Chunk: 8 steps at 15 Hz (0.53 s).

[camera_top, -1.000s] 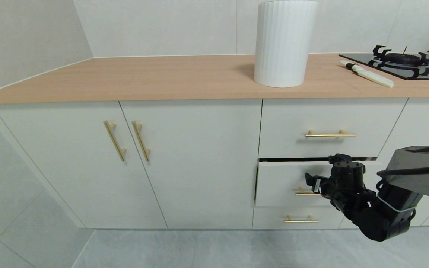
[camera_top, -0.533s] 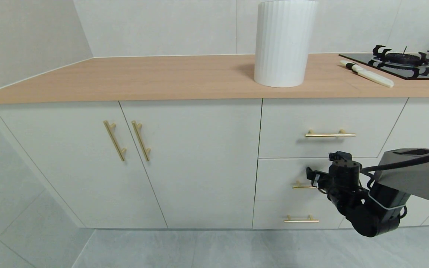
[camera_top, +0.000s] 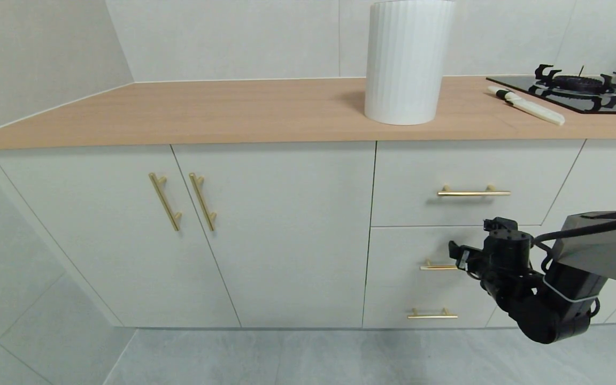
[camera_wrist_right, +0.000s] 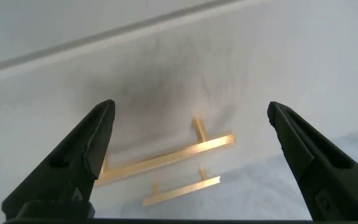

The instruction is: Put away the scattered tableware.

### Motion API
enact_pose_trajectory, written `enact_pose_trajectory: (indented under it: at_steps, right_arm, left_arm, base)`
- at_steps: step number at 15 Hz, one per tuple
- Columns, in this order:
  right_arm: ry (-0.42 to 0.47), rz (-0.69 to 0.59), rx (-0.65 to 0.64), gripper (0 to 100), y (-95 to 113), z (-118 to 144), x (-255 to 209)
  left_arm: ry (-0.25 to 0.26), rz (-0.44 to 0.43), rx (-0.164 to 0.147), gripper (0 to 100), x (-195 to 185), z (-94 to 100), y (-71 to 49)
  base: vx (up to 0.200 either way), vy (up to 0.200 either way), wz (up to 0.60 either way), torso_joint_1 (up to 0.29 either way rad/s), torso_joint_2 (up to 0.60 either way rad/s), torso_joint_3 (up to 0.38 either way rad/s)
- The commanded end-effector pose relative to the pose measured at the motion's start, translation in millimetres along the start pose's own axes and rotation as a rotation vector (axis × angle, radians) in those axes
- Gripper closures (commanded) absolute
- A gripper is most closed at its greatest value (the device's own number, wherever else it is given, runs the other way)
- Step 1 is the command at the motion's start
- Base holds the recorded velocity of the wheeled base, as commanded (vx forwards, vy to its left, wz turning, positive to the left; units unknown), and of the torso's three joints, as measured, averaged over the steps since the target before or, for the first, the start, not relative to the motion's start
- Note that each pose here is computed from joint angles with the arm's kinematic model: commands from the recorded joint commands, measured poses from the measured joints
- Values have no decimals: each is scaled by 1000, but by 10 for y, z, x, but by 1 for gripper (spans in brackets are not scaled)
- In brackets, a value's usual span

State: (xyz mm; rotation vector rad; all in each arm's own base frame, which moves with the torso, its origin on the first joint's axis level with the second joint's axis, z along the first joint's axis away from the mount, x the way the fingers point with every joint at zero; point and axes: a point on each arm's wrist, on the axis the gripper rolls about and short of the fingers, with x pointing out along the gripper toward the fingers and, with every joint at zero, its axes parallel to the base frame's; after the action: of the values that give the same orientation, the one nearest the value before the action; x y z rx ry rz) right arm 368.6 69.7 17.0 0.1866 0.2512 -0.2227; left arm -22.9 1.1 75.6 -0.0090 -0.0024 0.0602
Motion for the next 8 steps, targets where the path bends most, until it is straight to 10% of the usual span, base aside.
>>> enact_pose_trajectory:
  at_steps: [1,8]
  right_arm:
    - [-18,67,5,0,-36,292,-371]
    - [-282,73,-21,0,-410,1018,-1934]
  left_arm:
    - [1,1,0,0,0,0,0]
    - [1,1,0,0,0,0,0]
  base:
    - [0,0,0,0,0,0]
    - [0,0,0,0,0,0]
